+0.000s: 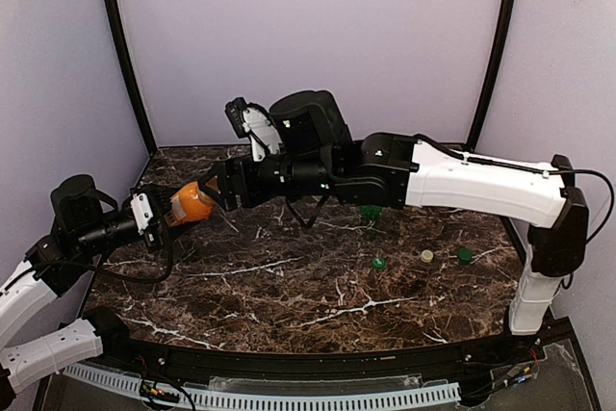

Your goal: Unscrew the bottle caps

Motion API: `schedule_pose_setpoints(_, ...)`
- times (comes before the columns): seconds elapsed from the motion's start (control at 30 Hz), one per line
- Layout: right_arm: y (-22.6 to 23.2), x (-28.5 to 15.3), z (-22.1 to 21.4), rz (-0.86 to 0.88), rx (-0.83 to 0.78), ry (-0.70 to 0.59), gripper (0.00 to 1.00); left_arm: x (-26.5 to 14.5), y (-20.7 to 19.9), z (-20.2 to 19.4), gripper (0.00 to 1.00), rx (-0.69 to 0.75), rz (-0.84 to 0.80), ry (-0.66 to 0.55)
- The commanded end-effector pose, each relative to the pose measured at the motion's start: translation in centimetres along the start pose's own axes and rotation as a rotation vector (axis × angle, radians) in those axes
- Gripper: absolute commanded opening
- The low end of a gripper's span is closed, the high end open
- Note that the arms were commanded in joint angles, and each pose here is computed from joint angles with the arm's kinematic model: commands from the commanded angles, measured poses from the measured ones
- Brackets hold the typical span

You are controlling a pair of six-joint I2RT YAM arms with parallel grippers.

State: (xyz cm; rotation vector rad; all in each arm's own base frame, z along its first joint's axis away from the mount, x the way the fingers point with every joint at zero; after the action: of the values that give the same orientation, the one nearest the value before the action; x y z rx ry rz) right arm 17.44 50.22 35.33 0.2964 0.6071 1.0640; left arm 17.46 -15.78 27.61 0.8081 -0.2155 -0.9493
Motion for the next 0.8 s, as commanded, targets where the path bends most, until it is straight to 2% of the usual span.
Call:
schedule_pose_setpoints(0.0, 0.3, 0.3, 0.7, -0.02, 0.038, 0.003, 0.81, 0.1, -0.1, -0.1, 0.07, 0.017, 0.007, -0.004)
schedule_pose_setpoints(0.27, 0.3, 1.5, -0.1, -0.02, 0.032, 0.051, 0.78, 0.1, -0.1, -0.1, 0.07, 0.02, 0.009, -0.004)
schedule_pose_setpoints(0.47, 0.5, 1.6, -0.4, -0.005, 0.031, 0.073, 0.67, 0.1, -0.1, -0.2, 0.07, 0.026, 0.012, -0.001)
schedule_pose_setpoints(0.6, 0.6, 1.5, -0.6, 0.005, 0.031, 0.081, 0.51, 0.1, -0.1, -0.2, 0.07, 0.027, 0.013, -0.003)
schedule_pose_setpoints(0.77, 1.1, 1.7, -0.8, 0.04, 0.012, 0.102, 0.26, 0.1, 0.0, -0.2, 0.07, 0.027, 0.016, -0.004)
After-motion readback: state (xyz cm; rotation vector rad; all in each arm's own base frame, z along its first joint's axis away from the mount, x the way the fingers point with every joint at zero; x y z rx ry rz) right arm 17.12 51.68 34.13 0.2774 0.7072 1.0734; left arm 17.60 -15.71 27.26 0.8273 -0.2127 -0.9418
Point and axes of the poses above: each gripper's point midway between its finger pads, its own x axis out along the fingers, its own y axis along the line the jaws close on, z = x × y, the point moved 4 cm from there along -x, back along the fingers, and after that the axes turned 9 degrees about x, right-handed, at the moved point
